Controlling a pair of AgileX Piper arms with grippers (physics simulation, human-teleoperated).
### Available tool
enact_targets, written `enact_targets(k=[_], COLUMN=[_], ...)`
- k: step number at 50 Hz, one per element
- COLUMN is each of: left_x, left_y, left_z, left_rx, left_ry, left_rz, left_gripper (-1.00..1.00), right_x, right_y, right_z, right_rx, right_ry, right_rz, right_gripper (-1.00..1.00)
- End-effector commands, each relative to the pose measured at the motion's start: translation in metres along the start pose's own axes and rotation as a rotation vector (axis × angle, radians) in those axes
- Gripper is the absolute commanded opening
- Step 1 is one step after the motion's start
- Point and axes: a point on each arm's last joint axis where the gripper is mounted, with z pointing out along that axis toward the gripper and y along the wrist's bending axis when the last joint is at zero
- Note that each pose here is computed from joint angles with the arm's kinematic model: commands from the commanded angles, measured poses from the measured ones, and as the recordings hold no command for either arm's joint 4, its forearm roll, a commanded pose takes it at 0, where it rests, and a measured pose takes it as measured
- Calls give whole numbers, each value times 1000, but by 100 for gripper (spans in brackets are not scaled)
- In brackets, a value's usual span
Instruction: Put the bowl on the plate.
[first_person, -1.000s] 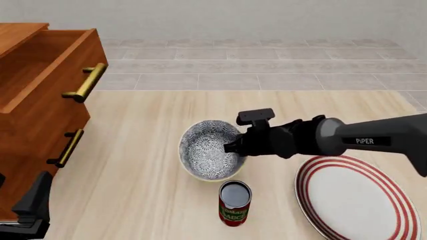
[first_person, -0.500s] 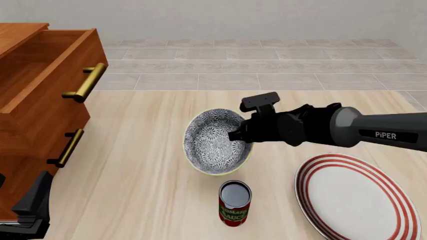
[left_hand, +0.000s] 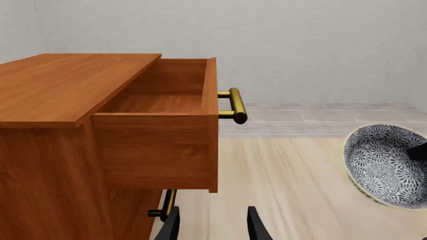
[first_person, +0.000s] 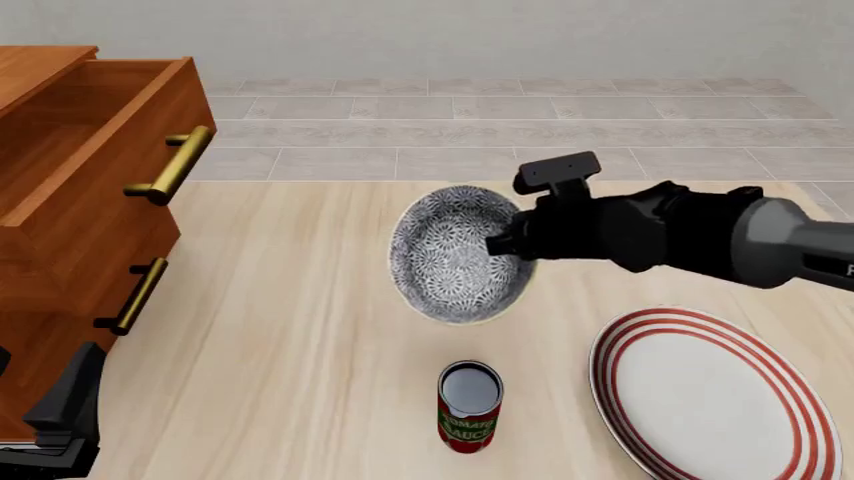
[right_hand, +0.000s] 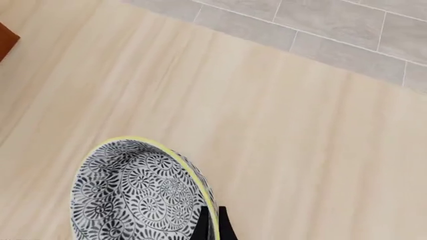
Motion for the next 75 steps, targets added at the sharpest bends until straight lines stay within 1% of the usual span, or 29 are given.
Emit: enact_targets(k=[1,3,15,28,35,37,45,49,56,61,63,69,75], left_x=[0,0,0,0,0,0,0,0,0,0,0,0,0], left_y=[0,0,0,0,0,0,0,0,0,0,0,0,0], left_z=[0,0,0,0,0,0,0,0,0,0,0,0,0], left_rx=[0,0,0,0,0,0,0,0,0,0,0,0,0], left_ry=[0,0,0,0,0,0,0,0,0,0,0,0,0], left_rz=[0,0,0,0,0,0,0,0,0,0,0,0,0], left_gripper=[100,100,100,100,100,100,100,100,100,100,100,100,100], right_x=[-1,2,16,31,42,45,60,62,72,81,86,93,102], right_y=[-16,-22,-47,-56,-62,-64,-70,-74,-79,-80,-82,-85,-86], right_z=[-30,-40,-75,-101,-122,-126,-148,-161,-178,-184,-190,-198,-197], right_rx=[31,46,116,155,185,196,240,268,311,331,350,380,393], right_ry=[-34,-42,-59,-67,-70,-68,-69,-69,-56,-27,-12,4,24], right_rz=[36,48,89,123,147,147,184,198,216,225,233,255,276], right_gripper=[-100,-100,-100,-100,-100,-100,-100,-100,-100,-100,-100,-100,-100])
